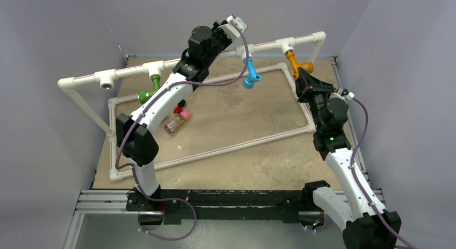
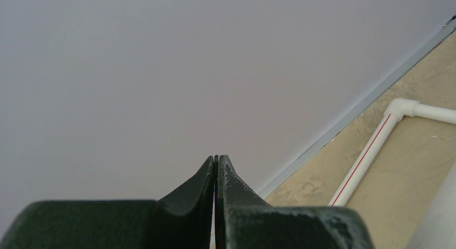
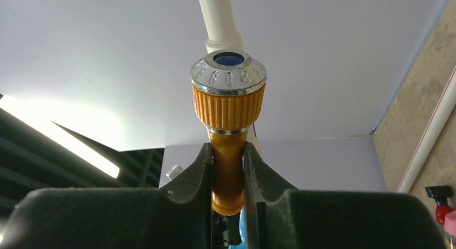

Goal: Install the water faucets

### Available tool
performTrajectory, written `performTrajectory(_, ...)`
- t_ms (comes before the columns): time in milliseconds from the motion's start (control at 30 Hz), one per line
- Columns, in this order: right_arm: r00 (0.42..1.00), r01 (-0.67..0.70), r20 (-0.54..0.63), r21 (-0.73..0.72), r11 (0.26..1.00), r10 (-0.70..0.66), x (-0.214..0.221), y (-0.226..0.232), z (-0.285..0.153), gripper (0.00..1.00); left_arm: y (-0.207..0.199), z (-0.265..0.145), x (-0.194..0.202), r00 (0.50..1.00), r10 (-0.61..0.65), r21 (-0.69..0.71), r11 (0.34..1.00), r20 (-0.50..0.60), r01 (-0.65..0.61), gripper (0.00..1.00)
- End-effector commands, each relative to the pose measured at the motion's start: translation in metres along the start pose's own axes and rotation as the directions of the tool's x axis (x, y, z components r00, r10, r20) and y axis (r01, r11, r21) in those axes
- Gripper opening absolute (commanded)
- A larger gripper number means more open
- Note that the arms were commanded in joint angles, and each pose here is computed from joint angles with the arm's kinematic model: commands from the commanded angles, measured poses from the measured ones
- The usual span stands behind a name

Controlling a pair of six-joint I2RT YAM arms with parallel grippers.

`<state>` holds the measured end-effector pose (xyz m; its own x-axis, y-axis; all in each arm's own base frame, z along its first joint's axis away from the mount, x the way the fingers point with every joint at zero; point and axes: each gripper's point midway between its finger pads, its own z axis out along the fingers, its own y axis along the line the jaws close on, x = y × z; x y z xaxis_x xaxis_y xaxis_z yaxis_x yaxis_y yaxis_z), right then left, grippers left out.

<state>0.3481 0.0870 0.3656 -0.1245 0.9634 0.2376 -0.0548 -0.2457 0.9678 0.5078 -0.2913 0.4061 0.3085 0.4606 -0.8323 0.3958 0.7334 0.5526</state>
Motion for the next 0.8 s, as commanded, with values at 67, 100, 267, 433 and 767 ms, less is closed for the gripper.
performTrajectory(67,0.997,0.064,0.044,-0.012,0.998,-0.063,-0.008,0.003,0.004,0.06,-0.113,-0.025,0.003,0.997,-0.064,0.397,0.915,-0.038,0.074,0.00)
performTrajectory(100,0.995,0.081,0.052,-0.019,0.997,-0.080,-0.009,0.004,0.003,0.00,-0.113,-0.025,0.004,0.997,-0.063,0.396,0.915,-0.039,0.073,0.00)
performTrajectory(267,0.969,0.229,0.102,-0.050,0.972,-0.223,-0.014,0.017,-0.001,0.00,-0.113,-0.025,0.005,0.997,-0.061,0.391,0.917,-0.041,0.072,0.00)
performTrajectory(433,0.816,0.570,0.182,-0.099,0.816,-0.548,-0.015,0.051,0.000,0.00,-0.112,-0.025,0.005,0.997,-0.062,0.389,0.918,-0.043,0.074,0.00)
performTrajectory(767,0.235,0.971,0.296,-0.038,0.235,-0.926,-0.021,0.086,0.006,0.00,-0.114,-0.025,0.005,0.997,-0.059,0.393,0.917,-0.043,0.071,0.00)
